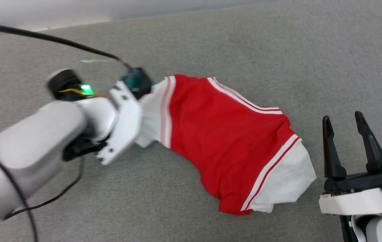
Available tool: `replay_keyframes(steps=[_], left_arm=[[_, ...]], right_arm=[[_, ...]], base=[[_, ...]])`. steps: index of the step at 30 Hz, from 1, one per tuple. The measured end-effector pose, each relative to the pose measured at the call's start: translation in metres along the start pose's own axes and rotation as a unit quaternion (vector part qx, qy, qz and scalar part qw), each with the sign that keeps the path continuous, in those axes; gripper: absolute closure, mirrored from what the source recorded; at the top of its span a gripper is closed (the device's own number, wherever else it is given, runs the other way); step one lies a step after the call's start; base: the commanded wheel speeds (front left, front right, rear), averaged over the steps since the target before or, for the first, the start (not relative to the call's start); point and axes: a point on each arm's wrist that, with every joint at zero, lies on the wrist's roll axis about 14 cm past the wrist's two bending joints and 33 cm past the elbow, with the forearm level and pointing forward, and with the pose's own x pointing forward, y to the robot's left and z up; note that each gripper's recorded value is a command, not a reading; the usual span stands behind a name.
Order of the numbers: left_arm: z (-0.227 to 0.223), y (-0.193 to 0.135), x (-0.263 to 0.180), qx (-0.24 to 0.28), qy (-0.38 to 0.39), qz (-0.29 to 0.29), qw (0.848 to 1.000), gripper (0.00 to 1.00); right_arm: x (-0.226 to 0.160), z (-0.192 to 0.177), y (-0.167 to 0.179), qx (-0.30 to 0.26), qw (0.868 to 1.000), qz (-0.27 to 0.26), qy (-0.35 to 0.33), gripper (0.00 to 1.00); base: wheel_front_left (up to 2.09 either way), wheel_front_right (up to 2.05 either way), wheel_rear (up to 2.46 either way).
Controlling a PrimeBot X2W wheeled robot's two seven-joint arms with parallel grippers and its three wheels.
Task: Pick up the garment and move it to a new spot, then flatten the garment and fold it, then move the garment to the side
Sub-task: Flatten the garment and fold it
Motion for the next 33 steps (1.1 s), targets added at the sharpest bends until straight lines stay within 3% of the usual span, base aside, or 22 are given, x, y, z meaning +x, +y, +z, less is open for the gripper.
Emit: replay_keyframes(steps=[6,12,14,18,22,28,33], left_arm=[[-0.084,0.037,-0.04,-0.088,0.067,0.072,0.991,1.0],[-0.139,0.039,-0.055,-0.147,0.108,0.102,0.978,1.0],[-0.135,0.042,-0.057,-0.157,0.08,0.118,0.977,0.0],[-0.11,0.049,-0.064,-0.154,-0.002,0.155,0.976,0.0],[-0.071,0.068,-0.09,-0.137,-0.122,0.221,0.958,0.0],[-0.052,0.072,-0.129,-0.138,-0.252,0.31,0.906,0.0],[-0.06,0.06,-0.15,-0.159,-0.316,0.371,0.858,0.0]], right_arm=[[-0.002,0.007,0.013,0.005,1.0,0.018,-0.009,0.0],[-0.005,0.008,0.017,0.005,1.0,0.025,-0.009,0.0],[-0.007,0.007,0.018,0.002,1.0,0.027,-0.006,0.0],[-0.002,0.021,0.026,-0.014,0.999,0.04,-0.029,0.0],[0.017,0.062,0.035,-0.05,0.993,0.055,-0.093,0.0],[0.043,0.111,0.053,-0.105,0.975,0.1,-0.168,0.0],[0.06,0.101,0.069,-0.147,0.964,0.167,-0.144,0.0]], base=[[0.0,0.0,0.0],[0.0,0.0,0.0],[0.0,0.0,0.0],[0.0,0.0,0.0],[0.0,0.0,0.0],[0.0,0.0,0.0],[0.0,0.0,0.0]])
